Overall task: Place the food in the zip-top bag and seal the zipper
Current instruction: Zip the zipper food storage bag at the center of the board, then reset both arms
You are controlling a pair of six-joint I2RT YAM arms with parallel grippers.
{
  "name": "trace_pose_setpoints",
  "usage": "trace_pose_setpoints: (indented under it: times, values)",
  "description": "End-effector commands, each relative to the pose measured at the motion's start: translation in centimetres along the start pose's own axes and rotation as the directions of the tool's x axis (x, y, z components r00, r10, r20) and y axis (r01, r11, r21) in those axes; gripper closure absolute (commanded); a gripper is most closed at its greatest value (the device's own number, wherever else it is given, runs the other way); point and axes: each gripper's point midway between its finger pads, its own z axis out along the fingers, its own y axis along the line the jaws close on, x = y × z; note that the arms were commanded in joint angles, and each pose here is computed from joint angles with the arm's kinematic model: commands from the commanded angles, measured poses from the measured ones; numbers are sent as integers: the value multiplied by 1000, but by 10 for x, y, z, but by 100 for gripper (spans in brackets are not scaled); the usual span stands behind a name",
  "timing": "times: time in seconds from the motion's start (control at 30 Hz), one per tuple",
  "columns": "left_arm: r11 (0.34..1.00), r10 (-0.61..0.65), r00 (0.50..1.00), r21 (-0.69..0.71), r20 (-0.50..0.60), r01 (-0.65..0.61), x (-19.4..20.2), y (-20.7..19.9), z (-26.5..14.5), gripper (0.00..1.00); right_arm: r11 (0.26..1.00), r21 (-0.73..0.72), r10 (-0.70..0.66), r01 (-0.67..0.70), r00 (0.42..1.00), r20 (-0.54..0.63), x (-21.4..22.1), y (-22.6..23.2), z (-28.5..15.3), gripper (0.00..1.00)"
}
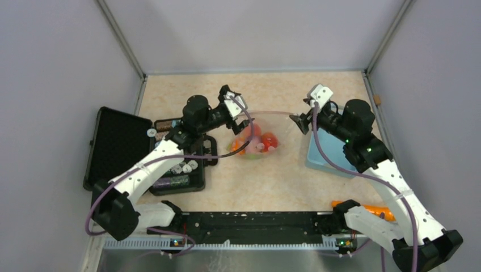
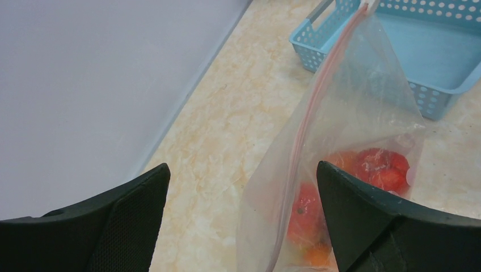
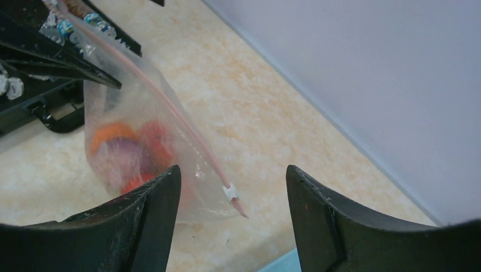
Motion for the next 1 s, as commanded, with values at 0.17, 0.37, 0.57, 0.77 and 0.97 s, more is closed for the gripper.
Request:
trace_pose_setpoints:
  times: [0.17,0.37,0.57,0.77,0.97]
  values:
    - [977,-29,984,-204,174,64,-54,28,-43,1,939,310,112,-146,986,124,-18,-54,-6,32]
    - [806,-196,924,-483,328,342,-71,73,-94,1,832,475,223,-286,957,185,-2,-90,-14,25]
    - [605,-323,897,-664,300,440,-39,107,-134,1,696,545,384,-467,884,267,22,-120,-24,15]
    - [315,-558,768,-775,315,547,32,139,-166,1,580,552,525,-599,793,308,56,-134,-27,14]
    - [92,-680,649,-839,340,536,77,148,-185,1,476,572,602,-668,722,342,82,-146,-33,11]
